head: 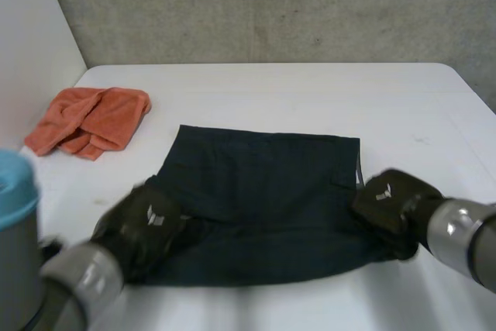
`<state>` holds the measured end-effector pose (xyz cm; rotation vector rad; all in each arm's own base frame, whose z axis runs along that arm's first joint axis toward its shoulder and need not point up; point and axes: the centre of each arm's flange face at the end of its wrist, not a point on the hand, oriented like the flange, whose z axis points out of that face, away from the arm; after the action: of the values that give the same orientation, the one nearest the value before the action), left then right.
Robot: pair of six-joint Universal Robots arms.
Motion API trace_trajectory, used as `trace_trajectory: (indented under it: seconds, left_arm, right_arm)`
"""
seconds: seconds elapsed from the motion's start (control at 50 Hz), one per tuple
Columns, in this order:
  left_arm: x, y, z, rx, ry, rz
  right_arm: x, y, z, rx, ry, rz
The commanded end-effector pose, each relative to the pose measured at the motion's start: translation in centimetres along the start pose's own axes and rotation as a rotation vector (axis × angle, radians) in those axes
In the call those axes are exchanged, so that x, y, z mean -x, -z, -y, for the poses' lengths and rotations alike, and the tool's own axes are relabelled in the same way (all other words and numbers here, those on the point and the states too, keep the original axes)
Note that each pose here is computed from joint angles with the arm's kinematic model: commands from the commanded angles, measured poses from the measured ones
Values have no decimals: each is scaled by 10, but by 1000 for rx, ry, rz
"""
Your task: Fold the laundry.
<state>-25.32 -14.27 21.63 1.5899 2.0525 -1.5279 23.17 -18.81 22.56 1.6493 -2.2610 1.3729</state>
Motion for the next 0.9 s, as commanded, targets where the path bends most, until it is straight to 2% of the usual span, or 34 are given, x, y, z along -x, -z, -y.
trace_trajectory:
  seconds: [0.02,0.08,0.18,0.28,0.4,0.5,0.6,0.66,0.68,0.72,0.78,0.9]
  left_arm:
    - [32,-88,27,-158,42,197]
    - [46,-124,28,-182,55,256]
    - [56,-170,27,-196,56,296]
    - [59,-211,29,-237,58,341]
    - [66,-251,27,-280,51,456]
    - [63,-263,23,-298,46,474]
    - [55,-258,26,-292,50,476]
    - [49,-241,29,-267,59,461]
    - [49,-231,28,-254,64,455]
    - [50,-216,28,-245,72,441]
    - [49,-189,27,-242,122,415]
    - [42,-150,21,-246,281,356]
  right_arm:
    - [-22,-59,1,-60,-54,-135]
    - [-40,-76,7,-77,-44,-257]
    - [-51,-106,20,-145,-11,-377]
    - [-55,-143,24,-201,1,-415]
    - [-60,-189,22,-250,31,-461]
    - [-52,-212,22,-263,69,-481]
    - [-67,-199,34,-305,25,-535]
    - [-88,-154,60,-388,-82,-575]
    - [-94,-135,62,-406,-134,-572]
    - [-100,-122,56,-388,-173,-567]
    - [-97,-97,29,-268,-265,-470]
    - [-63,-88,-17,-110,-433,-234]
